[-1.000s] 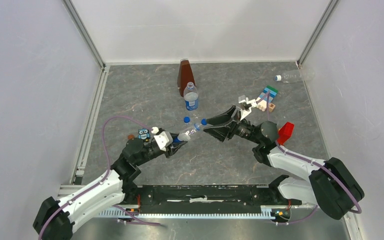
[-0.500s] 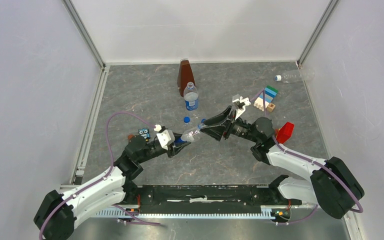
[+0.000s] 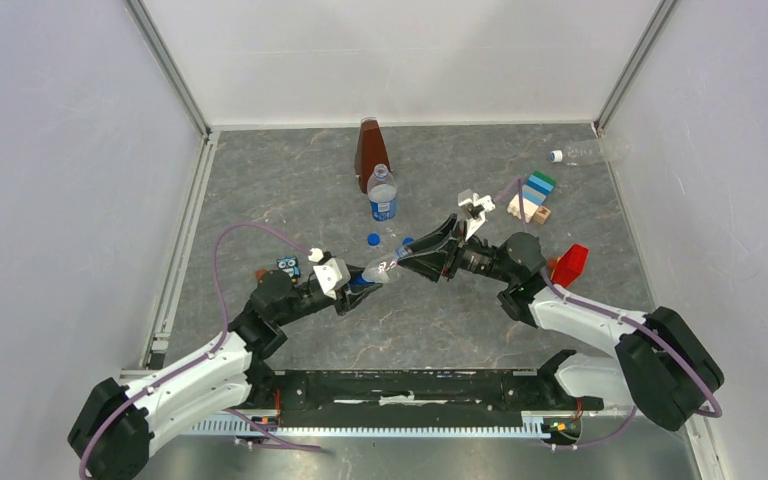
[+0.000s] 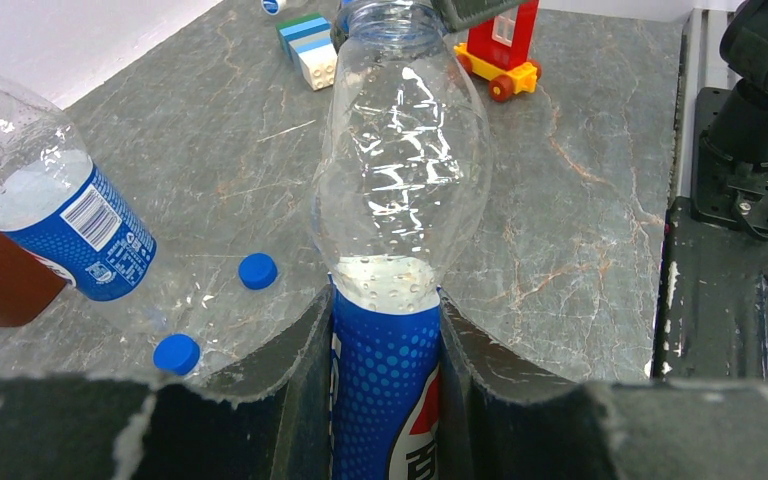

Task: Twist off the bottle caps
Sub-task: Place the plastic bottle at the center of the board.

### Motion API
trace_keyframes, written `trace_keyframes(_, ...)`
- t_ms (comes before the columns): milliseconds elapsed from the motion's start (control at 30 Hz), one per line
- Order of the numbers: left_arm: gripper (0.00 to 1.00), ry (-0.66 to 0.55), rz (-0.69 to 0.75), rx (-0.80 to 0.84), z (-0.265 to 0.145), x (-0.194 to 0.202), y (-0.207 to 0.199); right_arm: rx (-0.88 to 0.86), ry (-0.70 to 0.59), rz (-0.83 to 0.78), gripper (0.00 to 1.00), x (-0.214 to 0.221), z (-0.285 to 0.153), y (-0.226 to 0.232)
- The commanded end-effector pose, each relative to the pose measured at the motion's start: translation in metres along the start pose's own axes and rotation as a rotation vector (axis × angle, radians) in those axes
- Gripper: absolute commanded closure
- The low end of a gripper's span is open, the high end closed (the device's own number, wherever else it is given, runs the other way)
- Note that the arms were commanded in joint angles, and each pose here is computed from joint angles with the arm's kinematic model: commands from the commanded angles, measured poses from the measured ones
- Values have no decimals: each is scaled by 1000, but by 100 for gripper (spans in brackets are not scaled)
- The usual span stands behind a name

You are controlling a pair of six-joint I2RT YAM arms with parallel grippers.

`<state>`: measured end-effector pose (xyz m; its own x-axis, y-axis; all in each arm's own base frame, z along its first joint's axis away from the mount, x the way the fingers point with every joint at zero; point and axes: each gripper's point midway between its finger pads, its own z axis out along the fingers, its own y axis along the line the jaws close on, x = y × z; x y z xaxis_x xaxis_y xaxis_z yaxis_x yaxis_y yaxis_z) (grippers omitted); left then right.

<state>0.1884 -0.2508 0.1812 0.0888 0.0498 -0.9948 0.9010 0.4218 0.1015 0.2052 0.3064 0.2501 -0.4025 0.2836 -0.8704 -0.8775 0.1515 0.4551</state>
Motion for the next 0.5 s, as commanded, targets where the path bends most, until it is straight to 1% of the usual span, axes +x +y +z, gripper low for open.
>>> trace_keyframes(0, 74, -90, 15, 12, 5, -32, 2, -73, -27, -47, 53, -16, 9, 14)
trace_keyframes(67, 74, -90, 17, 10, 5, -32, 2, -77, -24, -46, 53, -15, 10, 14)
trace_keyframes(267, 73, -89, 28, 5, 5, -33, 3, -78, -39, -55, 58, -18, 10, 15)
trace_keyframes(333, 73, -86, 30, 4, 5, -33, 4, -82, -41, -59, 66, -19, 10, 16)
trace_keyframes(400, 70, -83, 27, 2, 5, -32, 4, -81, -44, -60, 70, -19, 10, 16)
trace_keyframes(433, 70, -84, 28, 2, 5, -32, 4, -80, -46, -61, 74, -20, 10, 16)
trace_keyframes(467, 69, -81, 26, 4, 5, -32, 4, -81, -47, -61, 80, -20, 10, 16)
